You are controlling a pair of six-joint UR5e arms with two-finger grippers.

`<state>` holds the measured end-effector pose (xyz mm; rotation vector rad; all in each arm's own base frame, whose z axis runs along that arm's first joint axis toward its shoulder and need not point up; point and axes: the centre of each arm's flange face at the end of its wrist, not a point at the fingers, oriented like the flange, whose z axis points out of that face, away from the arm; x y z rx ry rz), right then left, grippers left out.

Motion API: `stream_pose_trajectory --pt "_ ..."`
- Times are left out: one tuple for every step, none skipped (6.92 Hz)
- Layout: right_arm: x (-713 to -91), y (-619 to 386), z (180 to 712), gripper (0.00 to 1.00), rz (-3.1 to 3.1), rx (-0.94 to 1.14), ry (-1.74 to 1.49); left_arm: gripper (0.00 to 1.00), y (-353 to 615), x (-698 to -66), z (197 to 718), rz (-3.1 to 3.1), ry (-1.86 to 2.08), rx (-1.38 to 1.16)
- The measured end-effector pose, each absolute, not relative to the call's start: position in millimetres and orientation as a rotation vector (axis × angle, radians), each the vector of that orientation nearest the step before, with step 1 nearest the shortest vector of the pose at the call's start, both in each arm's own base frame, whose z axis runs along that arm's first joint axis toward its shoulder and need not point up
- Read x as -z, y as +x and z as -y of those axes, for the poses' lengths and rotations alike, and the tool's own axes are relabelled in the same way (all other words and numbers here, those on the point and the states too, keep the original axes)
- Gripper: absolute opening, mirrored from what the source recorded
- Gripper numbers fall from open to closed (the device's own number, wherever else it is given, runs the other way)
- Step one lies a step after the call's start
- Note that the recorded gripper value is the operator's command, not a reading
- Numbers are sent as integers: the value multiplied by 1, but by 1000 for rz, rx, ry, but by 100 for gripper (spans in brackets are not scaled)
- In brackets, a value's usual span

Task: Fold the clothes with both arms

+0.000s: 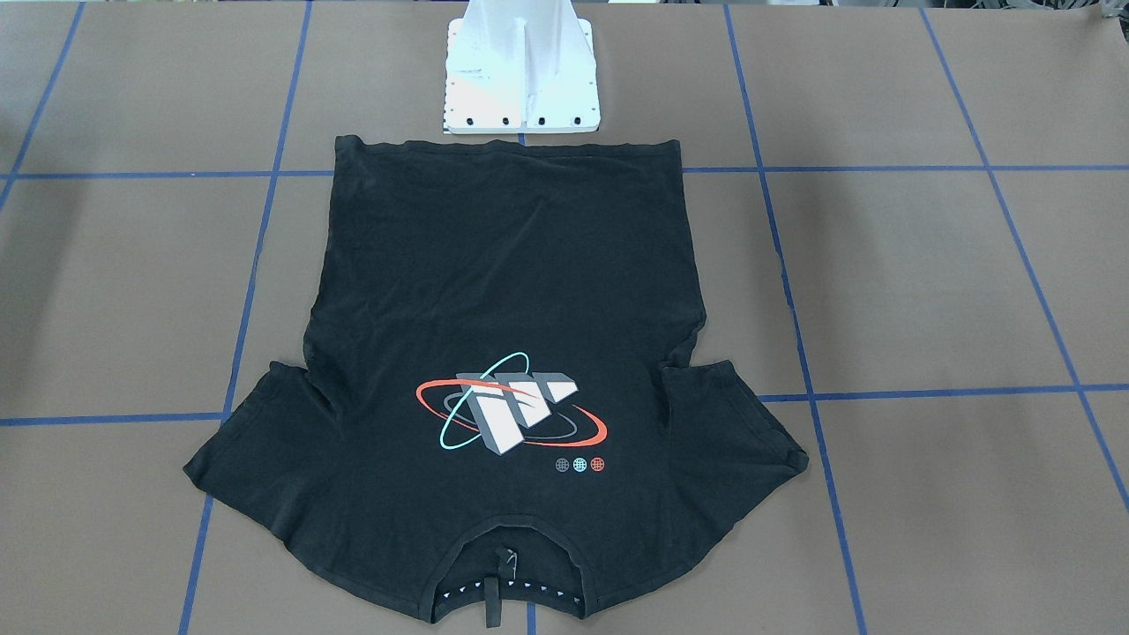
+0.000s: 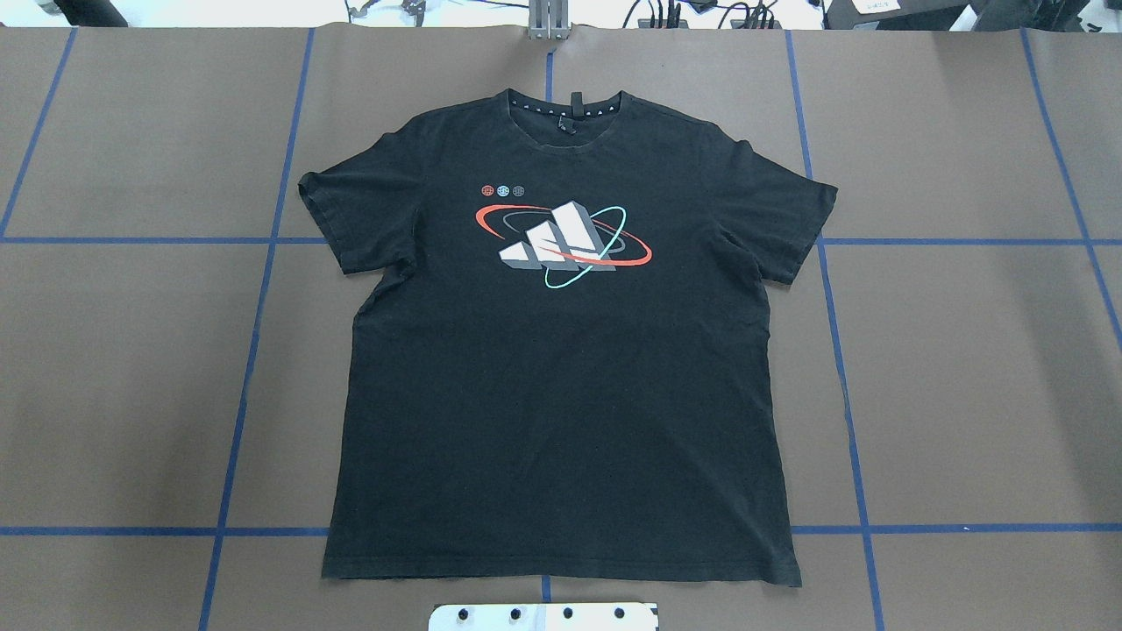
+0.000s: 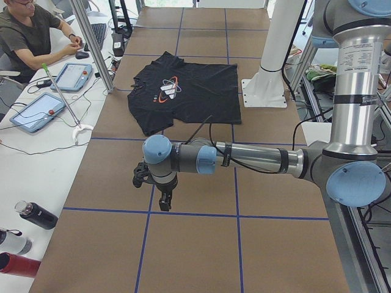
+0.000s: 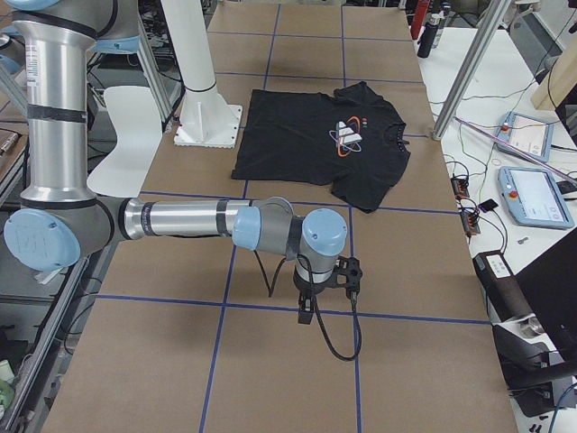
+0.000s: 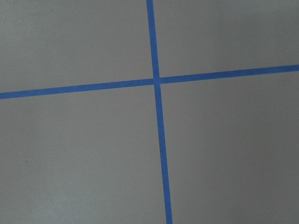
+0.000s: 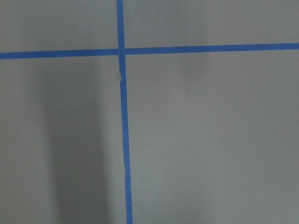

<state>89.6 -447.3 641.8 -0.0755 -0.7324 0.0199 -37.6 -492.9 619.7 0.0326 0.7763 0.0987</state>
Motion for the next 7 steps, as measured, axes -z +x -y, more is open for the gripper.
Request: stream_pose_trajectory --pt "-639 89 447 100 747 -17 -69 99 -37 -618 495 -776 37 -100" --pt "-638 87 447 100 763 -15 -66 99 -37 -616 496 -776 40 -103" --pt "-634 86 448 100 774 -15 -60 99 -37 -612 499 -777 48 -106" --pt "-622 85 455 100 788 -9 -38 99 -37 -594 506 -777 81 -119" --pt "-606 82 465 100 804 8 -9 99 -36 -550 513 -775 162 -149" --pt "-591 73 478 100 815 36 12 99 -36 -495 517 -771 267 -190" --pt "-569 55 504 100 823 88 40 99 -35 -442 529 -765 366 -229"
